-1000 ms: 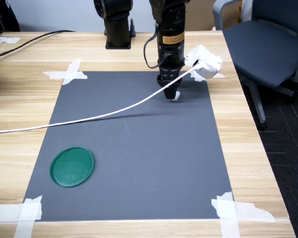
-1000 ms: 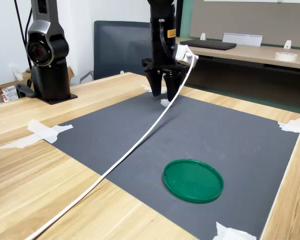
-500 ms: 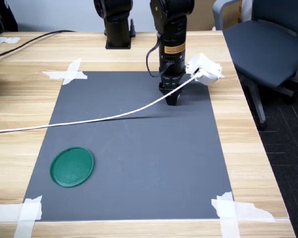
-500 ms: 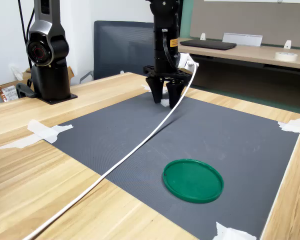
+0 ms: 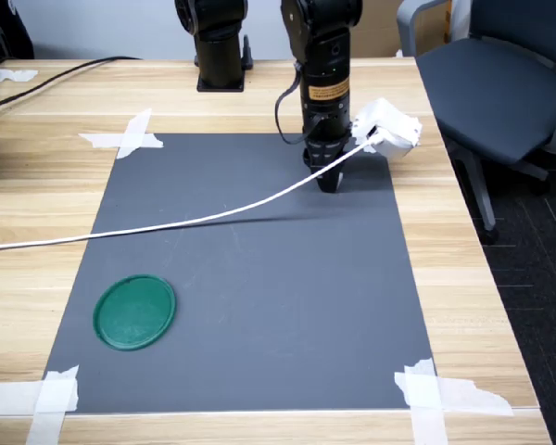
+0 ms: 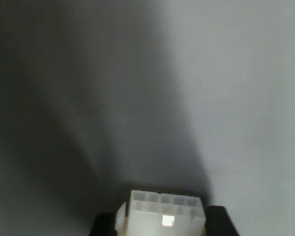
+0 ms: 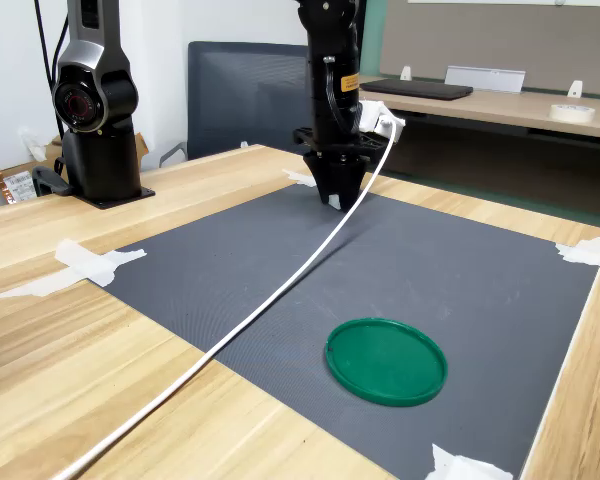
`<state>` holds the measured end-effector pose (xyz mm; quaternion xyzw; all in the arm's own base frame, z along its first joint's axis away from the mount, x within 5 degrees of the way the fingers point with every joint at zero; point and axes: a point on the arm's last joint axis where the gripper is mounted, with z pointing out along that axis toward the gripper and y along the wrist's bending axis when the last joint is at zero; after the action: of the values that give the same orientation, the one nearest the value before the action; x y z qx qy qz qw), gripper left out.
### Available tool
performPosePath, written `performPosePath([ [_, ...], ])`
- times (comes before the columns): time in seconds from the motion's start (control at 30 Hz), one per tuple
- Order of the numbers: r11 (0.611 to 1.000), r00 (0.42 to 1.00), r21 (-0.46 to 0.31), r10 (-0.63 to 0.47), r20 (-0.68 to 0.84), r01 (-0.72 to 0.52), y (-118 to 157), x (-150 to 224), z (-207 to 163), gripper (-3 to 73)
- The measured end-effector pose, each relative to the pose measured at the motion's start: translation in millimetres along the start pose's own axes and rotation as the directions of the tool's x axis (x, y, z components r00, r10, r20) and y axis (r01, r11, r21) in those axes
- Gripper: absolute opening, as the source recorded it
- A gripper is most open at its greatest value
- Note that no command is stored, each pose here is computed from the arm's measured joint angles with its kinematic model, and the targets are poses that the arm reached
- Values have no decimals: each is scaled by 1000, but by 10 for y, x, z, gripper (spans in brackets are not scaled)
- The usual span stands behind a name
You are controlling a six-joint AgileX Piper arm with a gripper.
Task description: Grasp a white terminal and put it in the green lid.
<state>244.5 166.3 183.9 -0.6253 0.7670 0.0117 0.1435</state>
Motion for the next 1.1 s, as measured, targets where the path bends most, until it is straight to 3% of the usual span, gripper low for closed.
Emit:
performPosePath([
  [0.2, 991, 992, 80, 96, 84, -103, -123, 116, -355, 308],
  [0.57, 947, 972, 229, 202, 124, -226, -429, 684, -866, 308],
  [0.9, 896, 931, 253, 349, 107, -364, -555, 1133, -1043, 308],
  [1.1, 844, 903, 322, 407, 136, -429, -739, 1309, -1250, 308],
])
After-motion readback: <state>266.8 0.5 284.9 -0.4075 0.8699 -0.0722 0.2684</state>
